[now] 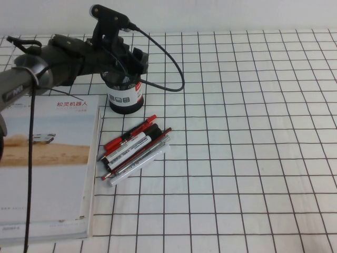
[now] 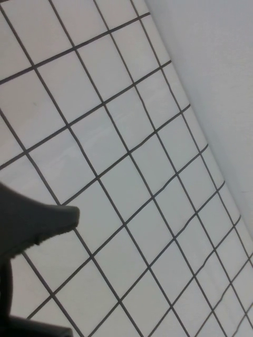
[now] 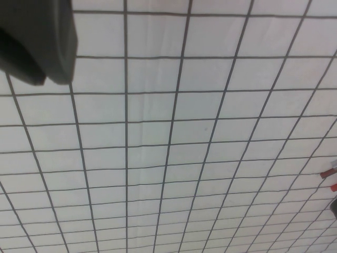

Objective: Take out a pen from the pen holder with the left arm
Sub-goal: 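Take a marker out of the pen holder and lay it on the table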

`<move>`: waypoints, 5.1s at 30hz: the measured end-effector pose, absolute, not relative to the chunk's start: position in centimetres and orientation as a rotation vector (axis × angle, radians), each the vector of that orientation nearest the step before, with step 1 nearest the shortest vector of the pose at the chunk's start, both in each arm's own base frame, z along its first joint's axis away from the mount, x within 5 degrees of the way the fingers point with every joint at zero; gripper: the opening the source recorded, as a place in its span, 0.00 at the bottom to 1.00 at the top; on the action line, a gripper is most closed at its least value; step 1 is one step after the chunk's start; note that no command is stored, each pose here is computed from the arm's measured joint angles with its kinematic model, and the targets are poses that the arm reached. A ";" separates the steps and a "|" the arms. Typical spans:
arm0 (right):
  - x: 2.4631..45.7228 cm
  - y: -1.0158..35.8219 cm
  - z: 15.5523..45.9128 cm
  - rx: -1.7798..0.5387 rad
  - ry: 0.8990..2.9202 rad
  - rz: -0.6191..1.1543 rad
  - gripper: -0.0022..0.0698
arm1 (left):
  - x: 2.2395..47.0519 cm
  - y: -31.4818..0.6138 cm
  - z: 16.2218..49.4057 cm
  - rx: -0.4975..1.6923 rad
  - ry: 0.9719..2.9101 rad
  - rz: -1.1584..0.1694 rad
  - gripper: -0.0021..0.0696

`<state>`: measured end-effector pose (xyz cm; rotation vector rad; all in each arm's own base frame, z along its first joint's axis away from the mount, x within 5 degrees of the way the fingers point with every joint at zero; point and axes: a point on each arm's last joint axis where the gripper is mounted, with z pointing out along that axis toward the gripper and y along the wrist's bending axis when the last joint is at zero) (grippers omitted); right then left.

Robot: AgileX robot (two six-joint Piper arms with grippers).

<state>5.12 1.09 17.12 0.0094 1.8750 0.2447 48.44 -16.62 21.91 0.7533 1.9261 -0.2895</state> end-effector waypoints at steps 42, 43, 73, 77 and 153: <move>5.1 1.1 17.1 0.009 1.875 0.245 0.01 | 41.8 -15.8 35.0 0.816 1.857 -0.393 0.16; 5.1 1.1 17.1 0.009 1.875 0.245 0.01 | 41.2 -15.7 35.7 0.825 1.874 -0.381 0.16; 5.1 1.1 17.1 0.009 1.875 0.245 0.01 | 33.6 -23.5 28.3 1.209 2.597 -0.108 0.16; 5.1 1.1 17.1 0.009 1.875 0.245 0.01 | 34.6 -24.4 25.6 1.221 2.620 -0.103 0.16; 5.1 1.1 17.1 0.009 1.875 0.245 0.01 | 25.4 -19.3 37.3 0.978 2.174 -0.241 0.03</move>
